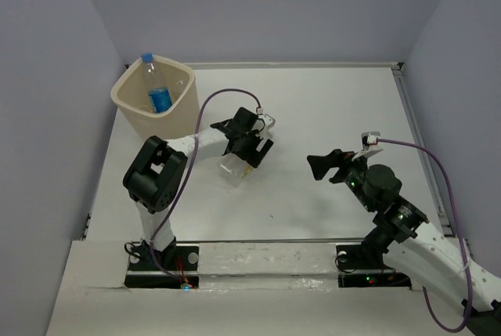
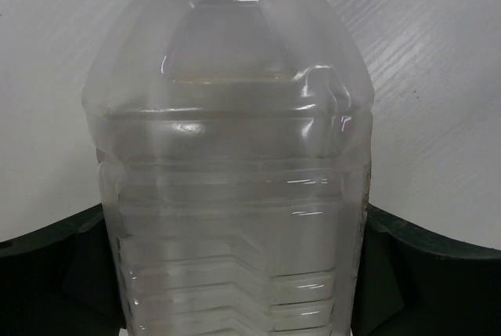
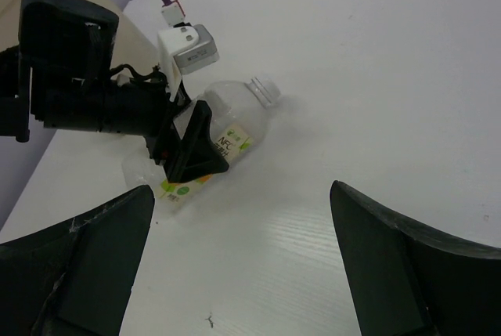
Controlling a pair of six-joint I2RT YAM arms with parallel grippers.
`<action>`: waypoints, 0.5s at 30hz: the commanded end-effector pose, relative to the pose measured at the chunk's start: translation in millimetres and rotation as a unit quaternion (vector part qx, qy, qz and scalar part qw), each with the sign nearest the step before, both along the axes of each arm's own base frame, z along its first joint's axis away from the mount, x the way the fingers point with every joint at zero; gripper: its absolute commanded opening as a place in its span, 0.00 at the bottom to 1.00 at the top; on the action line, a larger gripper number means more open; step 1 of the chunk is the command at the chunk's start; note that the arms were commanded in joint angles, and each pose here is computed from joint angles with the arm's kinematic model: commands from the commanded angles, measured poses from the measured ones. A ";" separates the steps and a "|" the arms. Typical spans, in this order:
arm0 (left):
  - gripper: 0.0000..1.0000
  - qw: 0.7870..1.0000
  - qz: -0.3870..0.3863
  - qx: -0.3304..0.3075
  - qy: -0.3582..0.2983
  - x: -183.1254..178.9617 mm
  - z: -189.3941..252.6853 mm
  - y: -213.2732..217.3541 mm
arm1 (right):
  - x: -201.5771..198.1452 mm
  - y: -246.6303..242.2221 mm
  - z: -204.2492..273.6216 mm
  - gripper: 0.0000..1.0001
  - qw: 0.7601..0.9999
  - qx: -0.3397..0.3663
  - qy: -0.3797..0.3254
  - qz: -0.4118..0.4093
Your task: Put the plastic bottles in the bin
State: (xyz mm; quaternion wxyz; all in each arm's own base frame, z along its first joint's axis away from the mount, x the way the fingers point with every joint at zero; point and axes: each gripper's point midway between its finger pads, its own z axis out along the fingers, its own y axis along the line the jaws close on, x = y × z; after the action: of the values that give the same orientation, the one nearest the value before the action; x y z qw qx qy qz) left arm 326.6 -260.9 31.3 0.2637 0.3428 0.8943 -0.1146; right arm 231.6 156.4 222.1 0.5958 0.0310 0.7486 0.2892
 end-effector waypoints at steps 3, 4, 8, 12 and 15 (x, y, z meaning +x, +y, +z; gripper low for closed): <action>0.78 1.000 0.007 -0.016 -0.005 -9.8 24.1 0.1 | -3.4 -2.8 22.8 0.99 1.000 0.011 -0.021 0.004; 0.64 0.999 0.011 -0.026 -0.015 -7.1 33.2 -1.3 | -3.5 -2.2 22.4 0.99 1.000 0.010 -0.021 0.005; 0.49 0.992 0.021 -0.097 -0.074 1.1 103.3 -14.9 | -2.9 2.1 21.7 0.99 1.000 0.006 -0.017 0.014; 0.48 0.964 0.047 -0.195 -0.177 3.0 219.3 -12.6 | -3.2 4.2 19.9 0.99 1.000 0.000 -0.015 0.020; 0.49 0.924 0.091 -0.263 -0.262 1.5 309.4 9.3 | -3.9 5.3 21.0 0.99 1.000 0.001 -0.017 0.024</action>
State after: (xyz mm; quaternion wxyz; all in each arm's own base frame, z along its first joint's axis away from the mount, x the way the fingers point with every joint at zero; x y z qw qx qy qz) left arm 325.2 -264.5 186.7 0.4152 0.2735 0.8495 -0.1762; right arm 228.2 159.5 218.7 0.5864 0.0173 0.7559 0.2905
